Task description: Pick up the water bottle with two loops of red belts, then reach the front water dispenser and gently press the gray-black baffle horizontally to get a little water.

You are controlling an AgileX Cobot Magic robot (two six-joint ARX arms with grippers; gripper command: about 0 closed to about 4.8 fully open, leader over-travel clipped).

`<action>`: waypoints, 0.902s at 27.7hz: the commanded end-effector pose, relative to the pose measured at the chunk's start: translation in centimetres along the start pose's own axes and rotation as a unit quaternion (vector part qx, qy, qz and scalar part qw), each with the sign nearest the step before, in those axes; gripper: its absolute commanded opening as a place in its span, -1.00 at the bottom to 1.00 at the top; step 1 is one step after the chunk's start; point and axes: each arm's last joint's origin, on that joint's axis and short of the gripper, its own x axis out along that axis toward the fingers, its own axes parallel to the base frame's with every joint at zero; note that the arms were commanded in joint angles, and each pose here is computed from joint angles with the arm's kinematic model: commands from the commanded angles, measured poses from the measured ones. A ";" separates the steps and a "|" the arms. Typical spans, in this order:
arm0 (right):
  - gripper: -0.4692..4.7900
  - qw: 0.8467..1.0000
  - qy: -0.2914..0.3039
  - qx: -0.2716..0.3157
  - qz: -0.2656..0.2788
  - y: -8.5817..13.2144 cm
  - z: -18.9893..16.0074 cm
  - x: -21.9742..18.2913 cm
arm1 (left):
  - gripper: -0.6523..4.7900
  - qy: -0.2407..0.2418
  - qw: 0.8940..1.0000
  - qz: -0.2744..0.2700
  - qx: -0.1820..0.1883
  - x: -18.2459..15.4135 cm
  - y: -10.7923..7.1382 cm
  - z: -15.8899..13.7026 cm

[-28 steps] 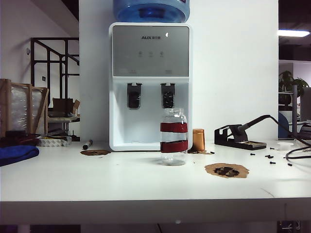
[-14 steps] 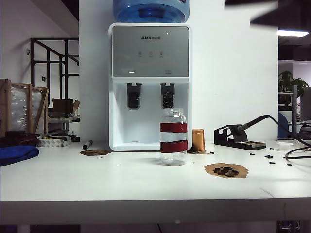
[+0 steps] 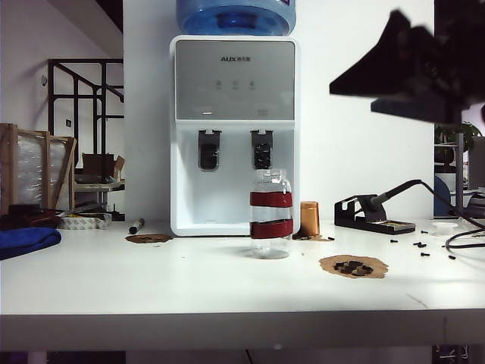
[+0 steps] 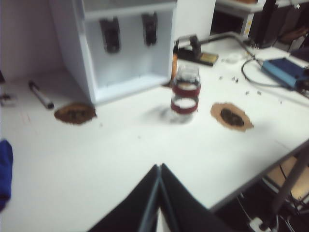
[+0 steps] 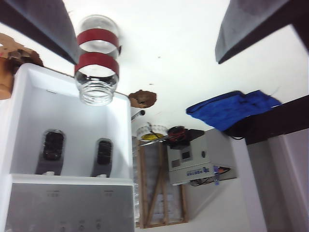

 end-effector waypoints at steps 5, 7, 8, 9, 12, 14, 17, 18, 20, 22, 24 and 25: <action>1.00 0.999 0.019 0.023 -0.026 0.3 -2.8 2.6 | -0.78 -0.006 0.999 -0.041 -0.019 0.8 -0.8 0.5; 1.00 0.998 0.029 0.026 -0.047 0.0 -3.7 3.1 | -0.78 0.017 0.999 -0.029 -0.016 1.9 -0.9 0.4; 1.00 0.998 0.031 0.027 -0.052 -0.1 -3.9 3.2 | -0.78 0.022 0.999 -0.030 -0.015 2.2 -0.9 0.5; 1.00 0.998 0.029 0.026 -0.057 -0.1 -3.9 3.2 | -0.78 0.028 0.999 -0.028 -0.012 2.9 -1.0 0.5; 1.00 0.997 0.018 0.029 -0.063 -0.3 -4.2 3.5 | -0.78 0.029 0.999 -0.017 -0.003 4.5 -1.2 0.9; 1.00 0.997 0.019 0.031 -0.063 -0.4 -4.5 4.0 | -0.78 0.023 1.000 -0.011 0.002 5.7 -1.3 1.2; 1.00 0.997 0.028 0.037 -0.063 -0.8 -4.9 5.0 | -0.78 0.021 1.000 -0.004 -0.002 6.9 -1.5 1.3; 1.00 0.997 0.029 0.038 -0.062 -0.9 -4.9 5.3 | -0.78 0.023 1.000 -0.007 -0.001 7.3 -1.6 1.3; 1.00 0.997 0.028 0.046 -0.061 -1.2 -4.9 6.0 | -0.78 0.025 1.000 -0.007 -0.003 7.6 -1.6 1.3; 1.00 0.997 0.029 0.047 -0.061 -1.4 -4.9 6.6 | -0.78 0.020 1.000 -0.007 -0.003 7.7 -1.6 1.4; 1.00 0.997 0.030 0.047 -0.061 -1.6 -5.0 7.2 | -0.78 0.008 1.000 0.010 -0.010 7.7 -1.5 1.6; 1.00 0.997 0.033 0.048 -0.058 -1.7 -5.3 7.7 | -0.78 -0.004 0.999 0.031 -0.010 7.7 -1.4 1.9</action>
